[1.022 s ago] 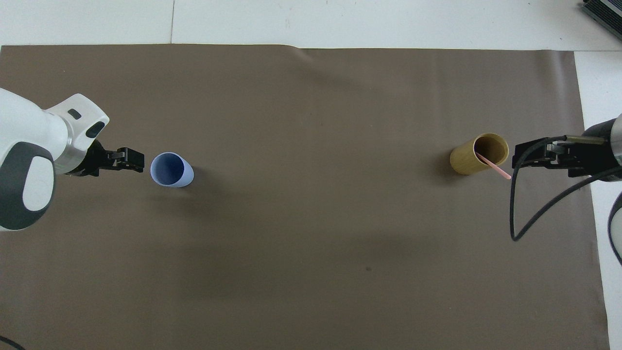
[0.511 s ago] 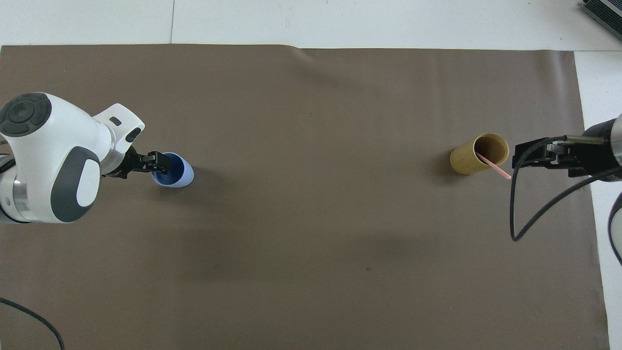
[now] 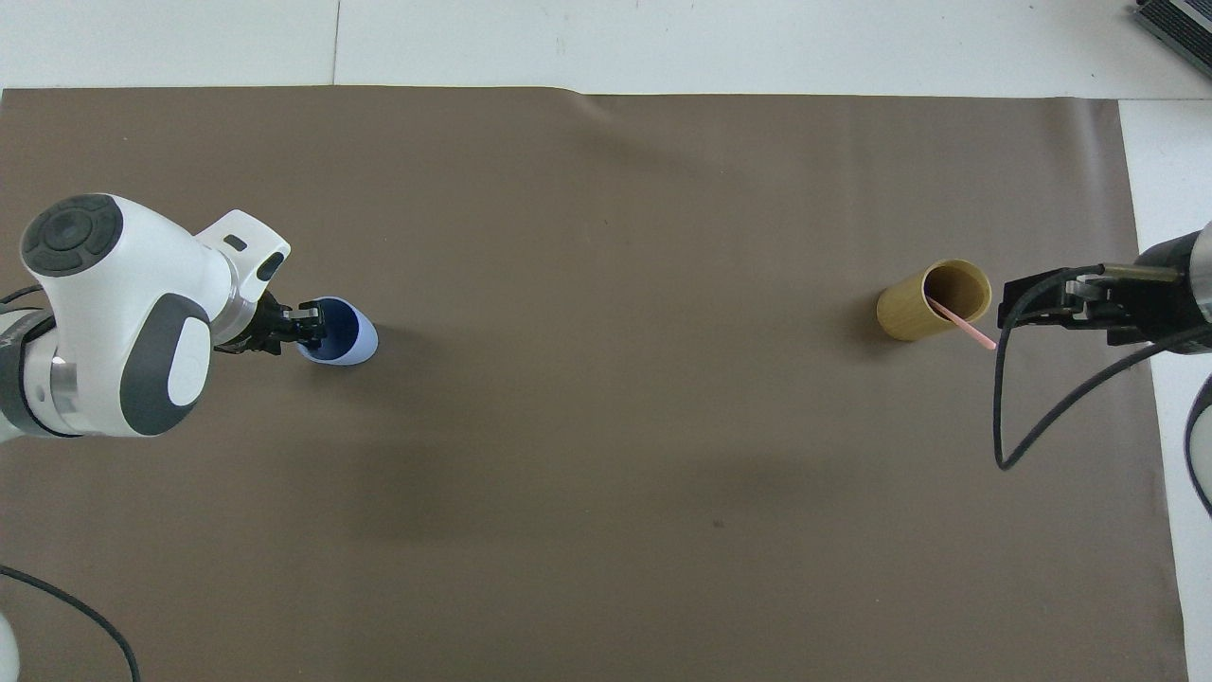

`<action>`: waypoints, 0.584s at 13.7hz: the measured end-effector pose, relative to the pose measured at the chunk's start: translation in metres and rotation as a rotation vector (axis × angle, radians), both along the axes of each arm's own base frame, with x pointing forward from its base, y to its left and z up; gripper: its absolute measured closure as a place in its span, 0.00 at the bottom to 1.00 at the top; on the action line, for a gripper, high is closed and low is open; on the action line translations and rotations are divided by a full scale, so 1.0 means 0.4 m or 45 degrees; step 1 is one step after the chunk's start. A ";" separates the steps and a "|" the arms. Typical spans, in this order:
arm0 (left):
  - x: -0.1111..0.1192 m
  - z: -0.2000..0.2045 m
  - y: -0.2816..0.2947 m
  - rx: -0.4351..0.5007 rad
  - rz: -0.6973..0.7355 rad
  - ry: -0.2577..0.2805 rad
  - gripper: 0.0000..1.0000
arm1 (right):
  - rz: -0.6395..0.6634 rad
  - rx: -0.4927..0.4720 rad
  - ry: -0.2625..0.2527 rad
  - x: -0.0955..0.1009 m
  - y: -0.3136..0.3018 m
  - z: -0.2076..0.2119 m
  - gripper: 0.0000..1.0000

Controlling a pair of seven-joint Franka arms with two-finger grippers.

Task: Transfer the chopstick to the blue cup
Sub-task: 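Reach the left gripper to the blue cup and grasp its rim, then slide the blue cup with the left gripper toward the table center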

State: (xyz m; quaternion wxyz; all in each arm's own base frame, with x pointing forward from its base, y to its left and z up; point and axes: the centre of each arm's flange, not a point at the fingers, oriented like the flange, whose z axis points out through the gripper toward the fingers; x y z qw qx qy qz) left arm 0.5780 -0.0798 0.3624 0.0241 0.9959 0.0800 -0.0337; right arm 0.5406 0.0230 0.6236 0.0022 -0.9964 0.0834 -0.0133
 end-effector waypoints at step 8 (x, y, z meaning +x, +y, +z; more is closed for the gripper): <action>0.047 0.239 -0.153 -0.037 0.137 -0.074 0.95 | 0.000 0.000 0.000 0.000 0.000 0.000 0.00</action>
